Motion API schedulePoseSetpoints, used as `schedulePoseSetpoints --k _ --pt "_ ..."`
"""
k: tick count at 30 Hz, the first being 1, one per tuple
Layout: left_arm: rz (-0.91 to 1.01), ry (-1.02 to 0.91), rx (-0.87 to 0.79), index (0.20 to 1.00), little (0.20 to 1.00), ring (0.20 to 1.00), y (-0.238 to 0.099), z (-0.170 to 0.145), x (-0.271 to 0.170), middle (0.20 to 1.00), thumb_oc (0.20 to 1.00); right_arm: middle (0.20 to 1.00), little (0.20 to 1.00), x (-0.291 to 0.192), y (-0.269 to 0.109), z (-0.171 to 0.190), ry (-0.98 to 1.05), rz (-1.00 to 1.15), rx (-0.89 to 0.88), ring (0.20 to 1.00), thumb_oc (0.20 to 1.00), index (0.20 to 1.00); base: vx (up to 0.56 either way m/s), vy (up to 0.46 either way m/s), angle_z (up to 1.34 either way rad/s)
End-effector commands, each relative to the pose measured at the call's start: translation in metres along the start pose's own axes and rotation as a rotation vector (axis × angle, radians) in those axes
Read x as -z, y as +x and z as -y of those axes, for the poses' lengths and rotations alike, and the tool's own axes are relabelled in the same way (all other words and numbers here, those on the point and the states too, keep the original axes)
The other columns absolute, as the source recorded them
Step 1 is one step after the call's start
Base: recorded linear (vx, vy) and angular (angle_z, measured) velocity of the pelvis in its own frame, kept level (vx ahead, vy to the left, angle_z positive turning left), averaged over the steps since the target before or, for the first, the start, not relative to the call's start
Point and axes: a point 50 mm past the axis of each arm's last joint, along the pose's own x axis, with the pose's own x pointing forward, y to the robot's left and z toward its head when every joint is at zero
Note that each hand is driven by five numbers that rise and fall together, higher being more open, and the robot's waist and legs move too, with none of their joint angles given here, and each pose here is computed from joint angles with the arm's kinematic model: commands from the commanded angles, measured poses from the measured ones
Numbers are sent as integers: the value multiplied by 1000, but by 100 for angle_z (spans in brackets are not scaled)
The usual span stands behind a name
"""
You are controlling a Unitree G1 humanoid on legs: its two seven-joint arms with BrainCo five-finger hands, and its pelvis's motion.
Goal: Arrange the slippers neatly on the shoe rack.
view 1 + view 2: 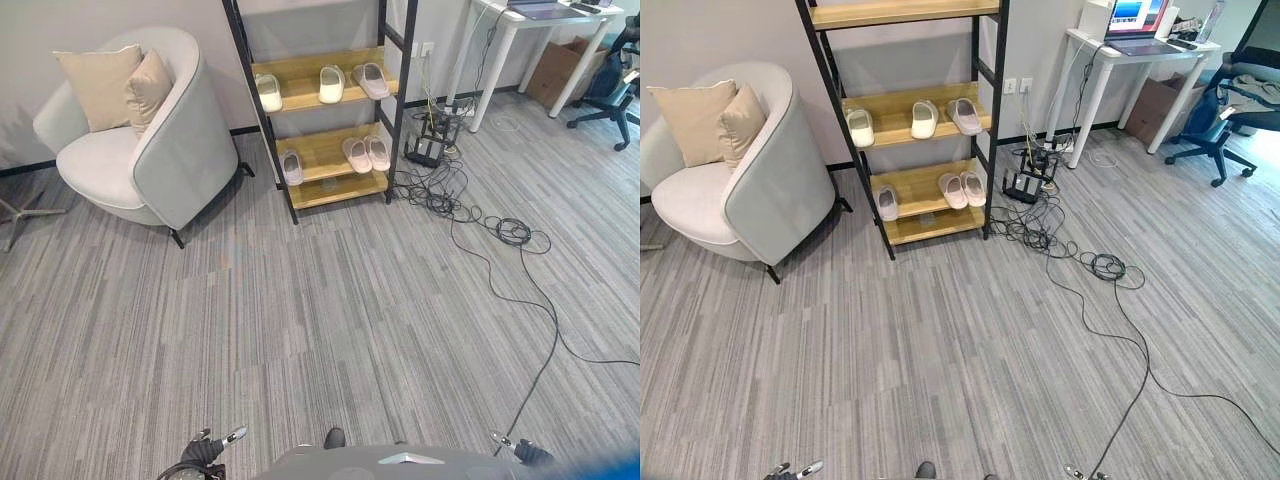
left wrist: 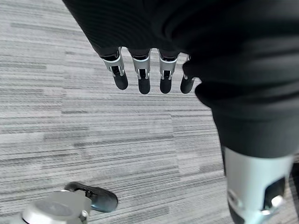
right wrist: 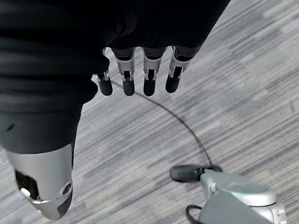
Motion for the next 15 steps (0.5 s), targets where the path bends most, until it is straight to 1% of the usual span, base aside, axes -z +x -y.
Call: schedulePoseSetpoints --k 1,3,4,6,10,15 --pt "22 81 -21 1000 1000 1000 3 -4 -11 1000 1000 1000 1000 -6 0 -2 -84 35 -20 1000 1000 1000 0 0 0" --pt "-23 92 7 1000 1000 1000 1 6 1 1000 1000 1000 1000 -6 0 -2 -130 29 -21 1000 1000 1000 15 -9 0" --pt "-26 118 35 1000 1000 1000 1 14 2 1000 1000 1000 1000 -5 0 -7 -189 28 -38 1000 1000 1000 0 0 0" --pt "-32 141 51 1000 1000 1000 1 17 3 1000 1000 1000 1000 -8 0 -10 -208 40 -45 1000 1000 1000 24 -32 1" --pt "-30 165 63 1000 1000 1000 1 20 1 1000 1000 1000 1000 -11 1 -13 -223 49 -58 1000 1000 1000 15 -32 -1" --pt "1 191 71 1000 1000 1000 3 21 -10 1000 1000 1000 1000 -37 1 -10 -194 133 -42 1000 1000 1000 36 -91 -1"
